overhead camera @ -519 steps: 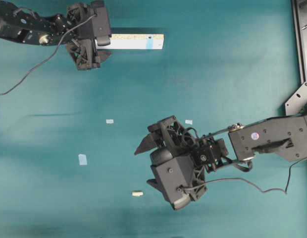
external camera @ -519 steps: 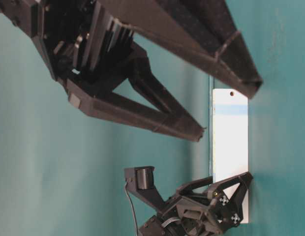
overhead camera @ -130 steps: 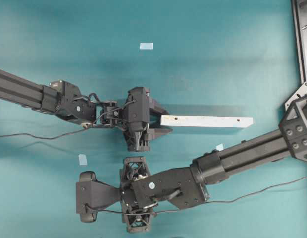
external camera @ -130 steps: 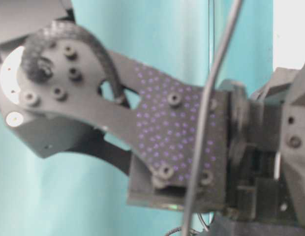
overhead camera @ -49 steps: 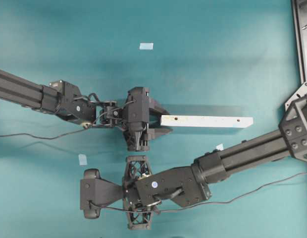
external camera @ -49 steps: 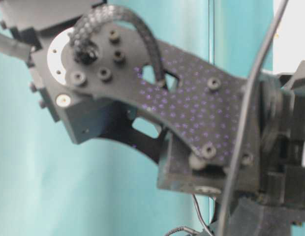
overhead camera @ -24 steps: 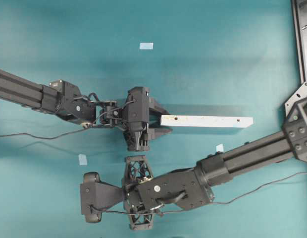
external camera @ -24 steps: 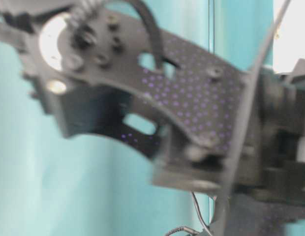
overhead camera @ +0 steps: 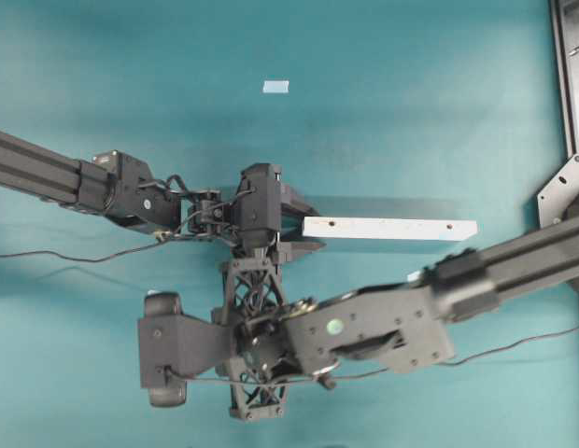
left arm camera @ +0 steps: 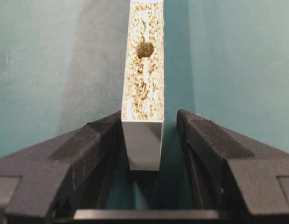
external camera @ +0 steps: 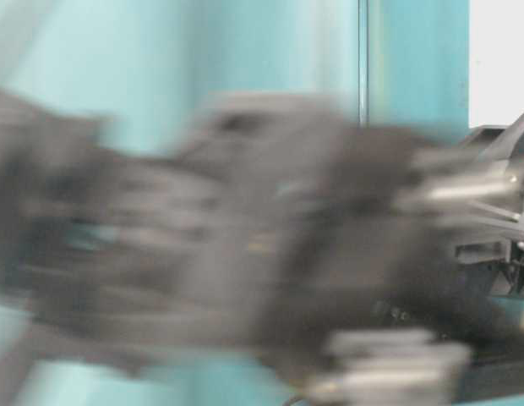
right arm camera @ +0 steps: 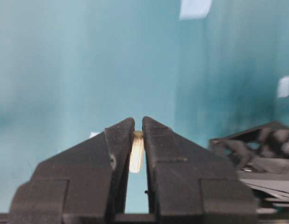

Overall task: Move the wooden board into place and insert the rod into its hole.
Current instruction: 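Close the right gripper on the dowel and lift it, then carry the dowel with the right gripper toward the board's end hole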

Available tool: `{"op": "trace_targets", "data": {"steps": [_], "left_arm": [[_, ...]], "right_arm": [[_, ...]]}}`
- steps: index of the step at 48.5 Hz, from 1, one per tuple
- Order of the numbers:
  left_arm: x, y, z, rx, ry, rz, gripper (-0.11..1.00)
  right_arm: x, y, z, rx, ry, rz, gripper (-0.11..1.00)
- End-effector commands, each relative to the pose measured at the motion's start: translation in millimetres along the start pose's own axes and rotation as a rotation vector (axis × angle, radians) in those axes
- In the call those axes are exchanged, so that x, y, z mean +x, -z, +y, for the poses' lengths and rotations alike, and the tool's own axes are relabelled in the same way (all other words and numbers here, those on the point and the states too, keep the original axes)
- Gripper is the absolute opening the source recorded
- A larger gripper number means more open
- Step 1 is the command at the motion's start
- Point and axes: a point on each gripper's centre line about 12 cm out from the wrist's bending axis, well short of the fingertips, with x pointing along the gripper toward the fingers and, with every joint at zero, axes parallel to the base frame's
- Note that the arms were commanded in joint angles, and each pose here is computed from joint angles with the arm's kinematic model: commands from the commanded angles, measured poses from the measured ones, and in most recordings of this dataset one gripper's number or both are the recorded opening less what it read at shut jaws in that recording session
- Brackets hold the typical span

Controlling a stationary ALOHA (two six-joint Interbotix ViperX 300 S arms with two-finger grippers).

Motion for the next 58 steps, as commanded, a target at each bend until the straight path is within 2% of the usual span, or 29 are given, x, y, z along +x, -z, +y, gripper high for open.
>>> {"op": "trace_targets", "data": {"steps": [1,18,30,35,48,58], "left_arm": [[-2,-1,7,-0.007,-0.014,0.002,0.54],[-2,-3,5,-0.005,-0.01,-0.003,0.54],[-2,-3,3,-0.004,-0.007,-0.003,0.54],[-2,-4,4,-0.005,-0.008,-0.006,0.54],[-1,-6,3,-0.004,-0.007,-0.01,0.53],[-1,-6,3,-0.004,-0.007,-0.01,0.53]], "right_arm": [[-37,-15,-5,0.016,-0.033,-0.106,0.1],[-68,-6,-24,-0.046,-0.098,-0.385,0.1],[-77,10,-46,-0.085,-0.084,-0.464,0.1],[-81,17,-57,-0.083,-0.079,-0.486,0.1],[-112,41,-88,-0.058,-0.102,-0.622,0.1],[-132,77,-109,-0.06,-0.124,-0.738,0.1]]}}
